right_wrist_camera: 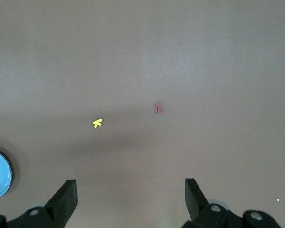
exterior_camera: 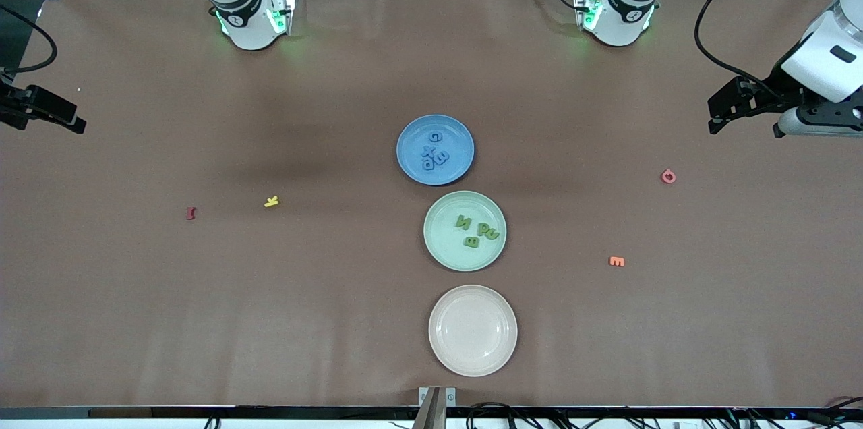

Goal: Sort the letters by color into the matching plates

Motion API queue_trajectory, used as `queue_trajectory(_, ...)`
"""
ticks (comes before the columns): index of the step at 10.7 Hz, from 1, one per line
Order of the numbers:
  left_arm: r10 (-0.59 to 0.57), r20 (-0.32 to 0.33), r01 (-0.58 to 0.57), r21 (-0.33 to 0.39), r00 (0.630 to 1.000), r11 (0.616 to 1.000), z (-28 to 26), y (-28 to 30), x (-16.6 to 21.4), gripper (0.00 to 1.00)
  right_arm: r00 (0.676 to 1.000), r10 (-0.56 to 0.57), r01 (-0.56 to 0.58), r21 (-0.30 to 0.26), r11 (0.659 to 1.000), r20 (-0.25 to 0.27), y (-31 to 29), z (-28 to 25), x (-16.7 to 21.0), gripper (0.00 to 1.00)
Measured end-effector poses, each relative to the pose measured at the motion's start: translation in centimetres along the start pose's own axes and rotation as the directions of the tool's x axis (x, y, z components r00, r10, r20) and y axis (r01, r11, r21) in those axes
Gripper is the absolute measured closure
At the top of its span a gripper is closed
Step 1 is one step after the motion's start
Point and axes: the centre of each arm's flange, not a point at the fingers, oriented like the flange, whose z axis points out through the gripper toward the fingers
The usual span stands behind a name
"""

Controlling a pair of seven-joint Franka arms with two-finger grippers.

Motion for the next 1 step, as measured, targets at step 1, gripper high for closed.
queue_trajectory(1, 0.000, 0.003, 0.000, 0.000, 1.000, 1.000, 0.01, 0.00, -0.03, 0.00, 1.000, 0.000, 0.000, 0.000, 1.000, 0.000, 0.00, 0.00, 0.00, 0.00)
